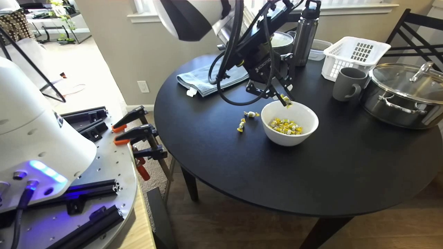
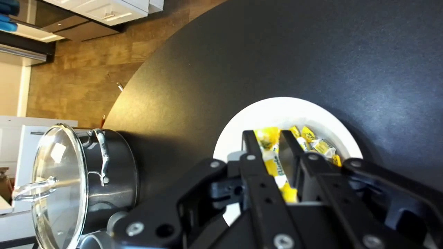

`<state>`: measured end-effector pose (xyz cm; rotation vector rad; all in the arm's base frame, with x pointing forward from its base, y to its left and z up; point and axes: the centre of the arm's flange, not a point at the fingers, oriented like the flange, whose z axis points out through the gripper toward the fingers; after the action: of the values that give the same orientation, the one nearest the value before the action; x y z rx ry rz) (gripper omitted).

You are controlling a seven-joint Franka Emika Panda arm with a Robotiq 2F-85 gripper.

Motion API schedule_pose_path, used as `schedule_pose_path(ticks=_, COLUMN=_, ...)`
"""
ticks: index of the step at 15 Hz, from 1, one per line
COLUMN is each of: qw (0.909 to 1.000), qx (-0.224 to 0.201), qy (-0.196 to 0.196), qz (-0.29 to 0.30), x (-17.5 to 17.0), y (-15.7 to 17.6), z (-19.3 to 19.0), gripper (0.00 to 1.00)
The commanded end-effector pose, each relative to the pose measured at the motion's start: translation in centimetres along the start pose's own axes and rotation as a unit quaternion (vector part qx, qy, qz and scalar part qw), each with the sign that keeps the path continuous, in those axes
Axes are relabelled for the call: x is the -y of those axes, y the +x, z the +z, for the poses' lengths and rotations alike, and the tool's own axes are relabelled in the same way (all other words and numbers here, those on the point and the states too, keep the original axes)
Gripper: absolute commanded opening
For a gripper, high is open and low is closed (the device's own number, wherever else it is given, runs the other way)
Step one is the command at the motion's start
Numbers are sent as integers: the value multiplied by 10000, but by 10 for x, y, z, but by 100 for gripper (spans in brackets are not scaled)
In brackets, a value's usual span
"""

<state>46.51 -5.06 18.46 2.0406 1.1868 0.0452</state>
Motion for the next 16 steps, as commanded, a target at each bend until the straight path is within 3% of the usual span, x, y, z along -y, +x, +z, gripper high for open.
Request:
schedule_pose_path(ticks=1, qw=9995, qx=179, qy=-239, qz=36, x=17, y=9, z=3, gripper=52)
schedule_pose_path(ticks=4, qw=9996, qx=177, qy=-236, qz=-42, x=23, y=17, z=-3, gripper=71)
schedule_pose_path(ticks=8, qw=9958, qx=-754, qy=375, qz=-362, x=37, y=39, z=-20, gripper=97)
schedule_pose_path(ticks=12, qw=9820, qx=-1411, qy=1004, qz=-761, x=59, y=57, z=-21, gripper=100)
schedule_pose_path(ticks=16, qw=9636, qx=-1720, qy=1708, qz=-1127, x=75, y=62, z=-5, gripper=100)
